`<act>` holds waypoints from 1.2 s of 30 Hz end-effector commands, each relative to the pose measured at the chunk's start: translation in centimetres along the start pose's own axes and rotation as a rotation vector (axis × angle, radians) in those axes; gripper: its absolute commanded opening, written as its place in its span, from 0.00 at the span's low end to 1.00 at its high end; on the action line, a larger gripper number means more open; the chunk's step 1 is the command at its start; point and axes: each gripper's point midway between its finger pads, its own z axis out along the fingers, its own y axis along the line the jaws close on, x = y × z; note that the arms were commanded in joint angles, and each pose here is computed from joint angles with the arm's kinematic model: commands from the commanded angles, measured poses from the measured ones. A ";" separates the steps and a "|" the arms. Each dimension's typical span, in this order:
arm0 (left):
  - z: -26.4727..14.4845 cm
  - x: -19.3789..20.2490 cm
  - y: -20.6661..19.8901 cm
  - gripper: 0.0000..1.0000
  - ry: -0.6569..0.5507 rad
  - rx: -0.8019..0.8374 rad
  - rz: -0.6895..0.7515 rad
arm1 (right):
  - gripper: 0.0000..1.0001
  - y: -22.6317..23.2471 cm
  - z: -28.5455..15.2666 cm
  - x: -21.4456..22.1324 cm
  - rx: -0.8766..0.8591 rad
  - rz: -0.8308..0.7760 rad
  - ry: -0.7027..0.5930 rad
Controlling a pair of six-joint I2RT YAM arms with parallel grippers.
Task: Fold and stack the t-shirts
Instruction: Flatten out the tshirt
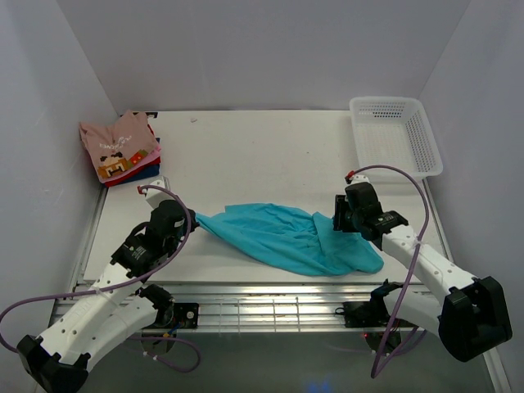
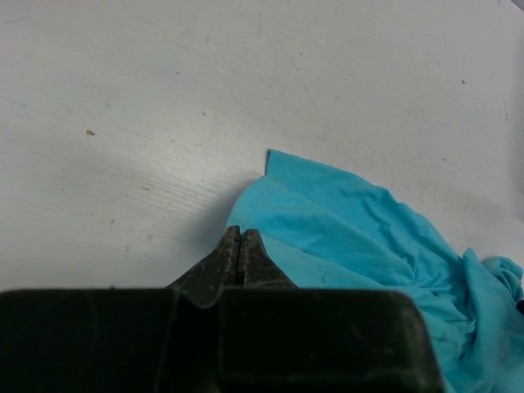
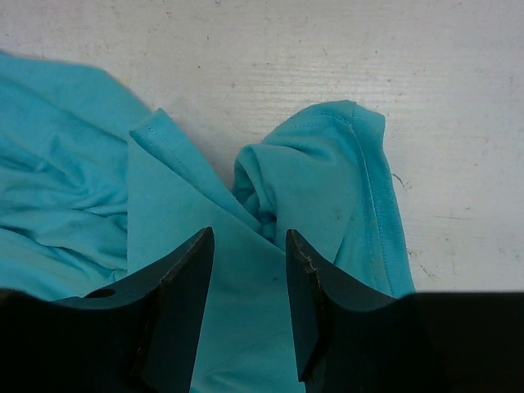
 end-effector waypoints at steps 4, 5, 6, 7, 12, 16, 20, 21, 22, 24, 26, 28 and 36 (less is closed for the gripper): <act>-0.1 -0.4 0.0 0.00 -0.019 0.004 -0.001 | 0.46 0.2 0.4 0.5 -0.020 -0.012 0.022; -0.1 -0.4 0.0 0.00 -0.020 0.003 -0.002 | 0.46 0.2 0.5 0.7 -0.019 -0.013 0.031; -0.1 -0.4 0.0 0.00 -0.018 0.003 -0.001 | 0.46 0.3 0.6 0.9 -0.022 -0.017 0.039; -0.2 -0.4 0.0 0.00 -0.020 0.003 -0.002 | 0.46 0.3 0.8 1.1 -0.023 -0.018 0.053; -0.3 -0.6 0.0 0.00 -0.025 0.004 -0.005 | 0.34 0.3 1.1 1.7 -0.022 -0.025 0.076; -0.2 -0.5 0.1 0.00 -0.023 0.000 -0.003 | 0.14 0.3 1.0 1.6 -0.024 -0.026 0.073; 0.0 -0.3 0.1 0.00 -0.018 -0.009 -0.004 | 0.08 0.4 0.4 0.3 -0.018 -0.028 0.042; 0.1 -0.3 0.2 0.00 -0.020 -0.012 -0.009 | 0.08 0.3 0.2 -0.2 -0.013 -0.029 0.031; 0.2 -0.4 0.2 0.00 -0.023 -0.015 -0.011 | 0.08 0.4 -0.1 -1.0 -0.013 -0.029 0.009; 0.4 -0.7 0.1 0.00 -0.040 -0.026 -0.011 | 0.08 0.5 -1.2 -3.7 0.004 -0.035 -0.042; 0.7 -1.4 0.1 0.00 -0.064 -0.043 -0.010 | 0.08 0.6 -2.3 -6.1 0.018 -0.042 -0.080; 0.5 -2.6 -0.4 0.00 -0.094 -0.044 -0.009 | 0.08 0.8 -4.2 -10.1 0.034 -0.048 -0.145; -1.3 -9.5 -2.1 0.00 -0.265 -0.068 -0.011 | 0.08 0.6 -9.5 -19.9 0.076 -0.051 -0.304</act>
